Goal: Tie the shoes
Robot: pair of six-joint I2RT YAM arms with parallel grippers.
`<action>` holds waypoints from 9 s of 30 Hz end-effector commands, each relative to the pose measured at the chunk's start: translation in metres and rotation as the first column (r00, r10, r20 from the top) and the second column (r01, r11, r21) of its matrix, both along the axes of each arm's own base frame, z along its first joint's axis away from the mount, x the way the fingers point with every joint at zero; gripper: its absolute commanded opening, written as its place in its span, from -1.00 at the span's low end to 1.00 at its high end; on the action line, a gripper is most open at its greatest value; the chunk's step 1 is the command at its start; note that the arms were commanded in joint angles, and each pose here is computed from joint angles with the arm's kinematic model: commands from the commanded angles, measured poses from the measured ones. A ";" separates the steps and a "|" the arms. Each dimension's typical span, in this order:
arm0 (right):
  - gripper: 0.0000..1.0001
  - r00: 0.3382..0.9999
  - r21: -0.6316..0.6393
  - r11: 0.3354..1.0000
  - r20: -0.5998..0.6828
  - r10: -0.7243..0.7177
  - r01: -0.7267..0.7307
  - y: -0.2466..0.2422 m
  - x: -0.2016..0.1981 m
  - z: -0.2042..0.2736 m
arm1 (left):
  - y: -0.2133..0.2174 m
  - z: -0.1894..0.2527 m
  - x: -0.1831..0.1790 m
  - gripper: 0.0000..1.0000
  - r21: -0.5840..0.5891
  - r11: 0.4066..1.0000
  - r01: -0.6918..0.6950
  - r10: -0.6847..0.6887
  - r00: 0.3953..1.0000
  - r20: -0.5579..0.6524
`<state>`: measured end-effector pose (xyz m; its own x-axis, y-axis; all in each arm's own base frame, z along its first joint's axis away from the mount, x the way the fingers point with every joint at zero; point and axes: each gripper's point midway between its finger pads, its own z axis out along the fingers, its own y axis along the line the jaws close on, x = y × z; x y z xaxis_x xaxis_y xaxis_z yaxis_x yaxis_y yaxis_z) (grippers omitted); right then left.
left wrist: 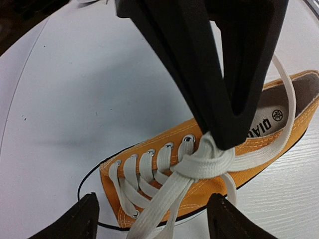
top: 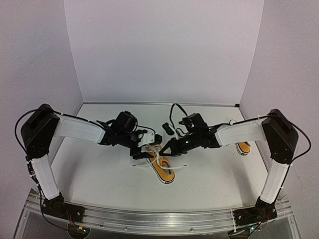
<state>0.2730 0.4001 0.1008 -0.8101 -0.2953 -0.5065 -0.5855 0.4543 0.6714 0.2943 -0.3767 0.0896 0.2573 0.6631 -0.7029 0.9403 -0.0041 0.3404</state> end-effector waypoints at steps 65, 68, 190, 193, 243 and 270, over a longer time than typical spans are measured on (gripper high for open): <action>-1.00 0.971 -0.052 0.970 0.031 -0.237 0.239 -0.063 0.018 -0.006 | 0.017 -0.003 -0.006 -0.98 0.014 0.991 -0.131 0.132 0.991 -0.030; -1.00 0.975 -0.042 0.975 0.031 -0.219 0.220 -0.059 0.017 -0.003 | 0.017 0.005 -0.008 -0.89 0.002 0.992 -0.124 0.124 0.992 -0.028; 0.12 0.985 0.096 0.982 0.059 0.160 -0.165 -0.014 -0.003 -0.016 | -0.007 -0.015 -0.091 -0.06 -0.089 0.996 0.013 -0.040 0.950 -0.310; -0.02 0.980 0.121 0.974 0.058 0.188 -0.194 -0.014 -0.014 -0.006 | -0.008 -0.016 -0.091 -0.06 -0.091 0.996 0.012 -0.040 0.950 -0.310; -0.35 0.976 -0.157 0.963 -0.020 0.216 -0.217 -0.041 -0.085 -0.026 | -0.004 -0.022 -0.107 0.06 -0.131 0.991 -0.004 -0.038 0.948 -0.315; -1.00 0.991 -0.060 0.991 0.064 0.121 -0.117 0.016 -0.028 0.030 | 0.030 -0.043 -0.058 0.07 -0.091 0.987 -0.130 0.114 0.981 -0.159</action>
<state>0.2298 0.4026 0.1126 -0.7352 -0.4636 -0.4946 -0.6735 0.4168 0.6105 0.2170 -0.3368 0.0437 0.0091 0.6166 -0.7872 0.9852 0.1290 0.1125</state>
